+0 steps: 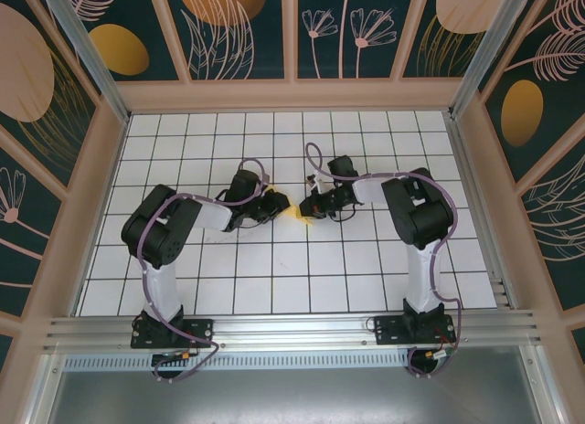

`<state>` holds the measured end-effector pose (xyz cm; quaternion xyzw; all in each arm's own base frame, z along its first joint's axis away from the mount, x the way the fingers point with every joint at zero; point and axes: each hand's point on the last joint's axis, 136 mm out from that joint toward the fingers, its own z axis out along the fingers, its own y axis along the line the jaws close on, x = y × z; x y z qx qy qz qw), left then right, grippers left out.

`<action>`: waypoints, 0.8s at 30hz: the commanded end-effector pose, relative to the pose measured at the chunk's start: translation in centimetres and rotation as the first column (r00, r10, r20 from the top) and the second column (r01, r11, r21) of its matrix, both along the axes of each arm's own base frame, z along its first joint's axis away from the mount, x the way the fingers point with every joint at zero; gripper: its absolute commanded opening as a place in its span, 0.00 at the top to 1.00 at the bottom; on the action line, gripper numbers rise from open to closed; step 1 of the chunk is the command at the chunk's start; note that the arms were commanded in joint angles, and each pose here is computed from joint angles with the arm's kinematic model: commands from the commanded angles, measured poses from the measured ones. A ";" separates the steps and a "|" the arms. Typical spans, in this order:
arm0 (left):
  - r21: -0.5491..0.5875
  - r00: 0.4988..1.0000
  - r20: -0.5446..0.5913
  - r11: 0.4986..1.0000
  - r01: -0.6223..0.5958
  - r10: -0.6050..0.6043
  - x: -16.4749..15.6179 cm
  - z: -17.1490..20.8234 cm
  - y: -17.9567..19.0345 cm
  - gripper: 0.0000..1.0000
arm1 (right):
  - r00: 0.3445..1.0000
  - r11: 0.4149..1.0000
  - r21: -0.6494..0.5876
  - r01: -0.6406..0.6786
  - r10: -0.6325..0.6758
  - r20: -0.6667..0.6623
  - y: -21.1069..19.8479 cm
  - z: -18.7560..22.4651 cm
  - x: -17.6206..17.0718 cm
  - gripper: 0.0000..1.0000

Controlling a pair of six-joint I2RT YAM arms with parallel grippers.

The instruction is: Fold a paper plane with a square sheet of paper (pick it up from the middle)

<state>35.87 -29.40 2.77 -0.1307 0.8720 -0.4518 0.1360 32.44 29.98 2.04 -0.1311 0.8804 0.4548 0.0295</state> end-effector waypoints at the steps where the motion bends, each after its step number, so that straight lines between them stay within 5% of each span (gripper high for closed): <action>1: 0.077 0.999 -0.046 0.997 -0.011 0.015 0.0 -2.1 0.5 0.81 | 0.998 0.994 -0.103 0.027 -0.033 -0.060 -1.3 -3.0 -0.6 0.98; 12: 0.231 0.985 -0.137 0.970 -0.074 0.107 -0.4 -5.3 2.8 0.83 | 0.999 0.997 -0.069 0.021 -0.017 0.051 -1.2 1.6 -0.3 0.82; 24: 0.246 0.982 -0.152 0.967 -0.073 0.112 -0.5 -5.7 3.0 0.83 | 1.000 0.993 -0.116 -0.001 0.003 0.010 -2.0 -0.7 -1.4 0.85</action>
